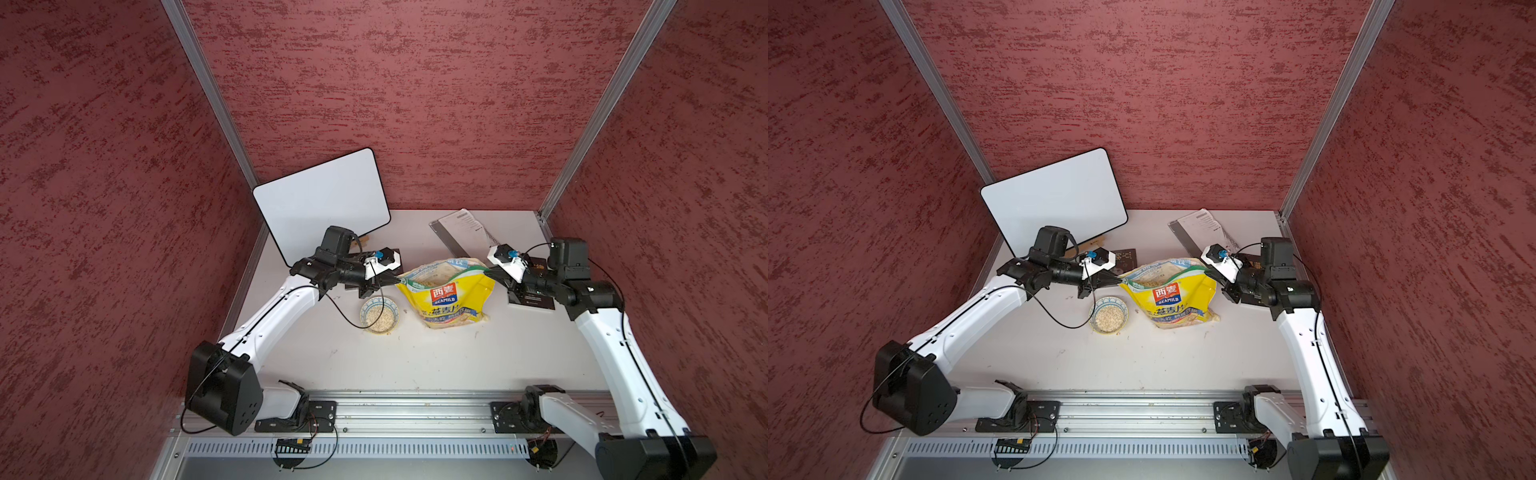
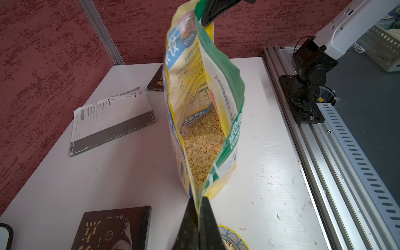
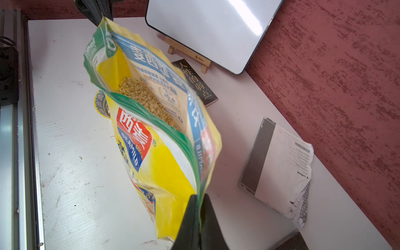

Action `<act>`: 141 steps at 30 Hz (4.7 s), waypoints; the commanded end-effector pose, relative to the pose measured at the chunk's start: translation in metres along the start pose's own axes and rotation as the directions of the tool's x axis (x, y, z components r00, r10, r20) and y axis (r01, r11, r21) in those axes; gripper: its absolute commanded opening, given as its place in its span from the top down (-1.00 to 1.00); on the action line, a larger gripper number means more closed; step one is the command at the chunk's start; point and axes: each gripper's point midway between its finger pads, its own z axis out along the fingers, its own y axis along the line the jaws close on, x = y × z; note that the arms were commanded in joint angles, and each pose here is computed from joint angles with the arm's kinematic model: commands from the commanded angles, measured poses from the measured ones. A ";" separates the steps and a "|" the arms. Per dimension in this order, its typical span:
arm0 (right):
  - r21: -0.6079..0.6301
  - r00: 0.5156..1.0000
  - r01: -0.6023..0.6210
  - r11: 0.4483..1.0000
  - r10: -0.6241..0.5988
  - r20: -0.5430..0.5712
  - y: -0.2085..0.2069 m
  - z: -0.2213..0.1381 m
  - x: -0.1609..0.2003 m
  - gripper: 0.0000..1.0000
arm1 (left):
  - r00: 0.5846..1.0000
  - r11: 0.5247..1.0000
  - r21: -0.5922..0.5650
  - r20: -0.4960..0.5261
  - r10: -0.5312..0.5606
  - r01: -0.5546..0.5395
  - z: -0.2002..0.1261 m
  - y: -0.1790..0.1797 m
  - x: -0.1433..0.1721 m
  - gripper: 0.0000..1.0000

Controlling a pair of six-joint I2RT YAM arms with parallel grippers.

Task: Pour the oats into the breakfast bowl
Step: Close the oats bag at the center of the board.

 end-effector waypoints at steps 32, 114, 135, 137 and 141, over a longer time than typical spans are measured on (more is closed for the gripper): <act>-0.172 0.988 0.156 0.973 -0.151 0.041 0.023 0.021 -0.065 -0.97 | 0.995 0.994 -0.109 0.103 0.005 0.006 -0.014 0.012 -0.026 1.00; -0.124 0.921 0.169 0.978 -0.202 -0.334 -0.006 0.012 -0.012 1.00 | 0.999 0.955 -0.294 0.021 0.041 -0.033 -0.039 0.020 -0.003 1.00; -0.300 0.950 0.212 0.930 -0.268 -0.159 0.037 0.051 -0.057 -0.33 | 0.995 0.946 -0.314 0.034 0.097 -0.082 -0.031 0.021 -0.007 1.00; -0.295 0.948 0.233 0.926 -0.284 -0.142 0.036 0.057 -0.063 -0.62 | 0.994 0.946 -0.314 0.035 0.100 -0.085 -0.031 0.021 -0.008 1.00; -0.311 0.946 0.261 0.914 -0.307 -0.107 0.040 0.069 -0.077 -0.93 | 0.994 0.944 -0.316 0.035 0.106 -0.090 -0.032 0.021 -0.008 1.00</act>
